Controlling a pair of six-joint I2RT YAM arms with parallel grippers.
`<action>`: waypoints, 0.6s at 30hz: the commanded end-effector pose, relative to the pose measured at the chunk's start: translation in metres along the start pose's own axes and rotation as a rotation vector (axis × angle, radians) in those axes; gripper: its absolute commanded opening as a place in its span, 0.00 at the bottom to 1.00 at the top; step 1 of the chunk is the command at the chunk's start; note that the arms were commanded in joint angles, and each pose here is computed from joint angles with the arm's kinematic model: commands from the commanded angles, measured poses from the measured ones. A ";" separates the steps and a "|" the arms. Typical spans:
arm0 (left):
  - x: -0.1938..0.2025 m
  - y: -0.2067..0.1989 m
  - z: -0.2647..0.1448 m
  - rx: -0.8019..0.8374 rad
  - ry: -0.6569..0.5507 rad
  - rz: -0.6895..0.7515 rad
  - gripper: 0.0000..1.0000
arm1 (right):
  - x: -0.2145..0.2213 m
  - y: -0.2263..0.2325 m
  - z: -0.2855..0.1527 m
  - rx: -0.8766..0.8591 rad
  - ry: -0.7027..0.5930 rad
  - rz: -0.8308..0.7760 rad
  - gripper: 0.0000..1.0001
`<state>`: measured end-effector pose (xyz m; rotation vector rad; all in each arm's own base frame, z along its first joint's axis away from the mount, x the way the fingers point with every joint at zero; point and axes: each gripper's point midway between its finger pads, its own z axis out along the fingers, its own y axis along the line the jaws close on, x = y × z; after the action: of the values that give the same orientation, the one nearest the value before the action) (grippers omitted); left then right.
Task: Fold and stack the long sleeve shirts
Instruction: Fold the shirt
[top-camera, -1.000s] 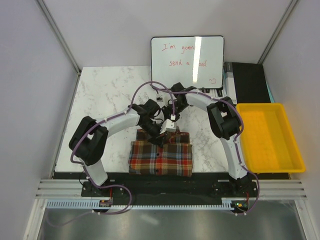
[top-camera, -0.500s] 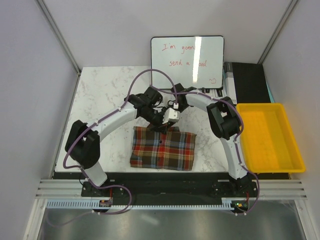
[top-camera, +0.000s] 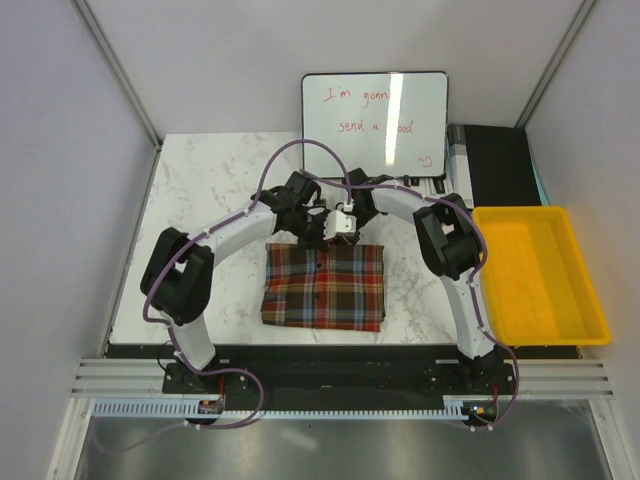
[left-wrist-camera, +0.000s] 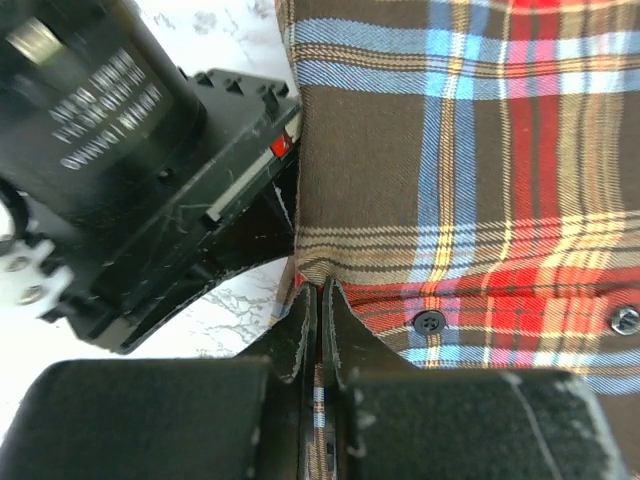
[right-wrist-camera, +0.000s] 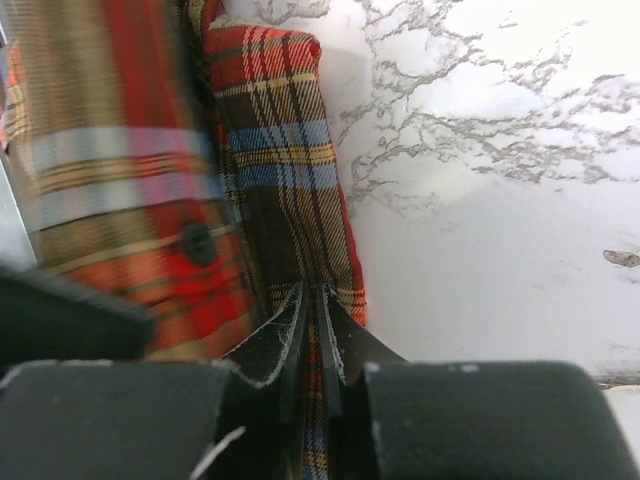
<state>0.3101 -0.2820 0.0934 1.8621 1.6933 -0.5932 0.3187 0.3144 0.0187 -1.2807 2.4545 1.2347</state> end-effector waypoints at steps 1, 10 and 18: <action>-0.005 0.034 0.001 -0.146 -0.032 0.114 0.02 | 0.017 -0.004 0.003 0.031 0.068 -0.017 0.15; -0.011 0.062 -0.021 -0.321 -0.009 0.082 0.29 | -0.019 -0.027 -0.028 0.162 0.018 -0.048 0.32; -0.004 0.019 -0.096 -0.228 -0.093 -0.254 0.50 | -0.065 -0.029 -0.130 0.355 -0.139 -0.095 0.57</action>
<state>0.3415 -0.2504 0.1321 1.6291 1.7375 -0.4151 0.3930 0.2821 0.0541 -1.2066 2.4299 0.9141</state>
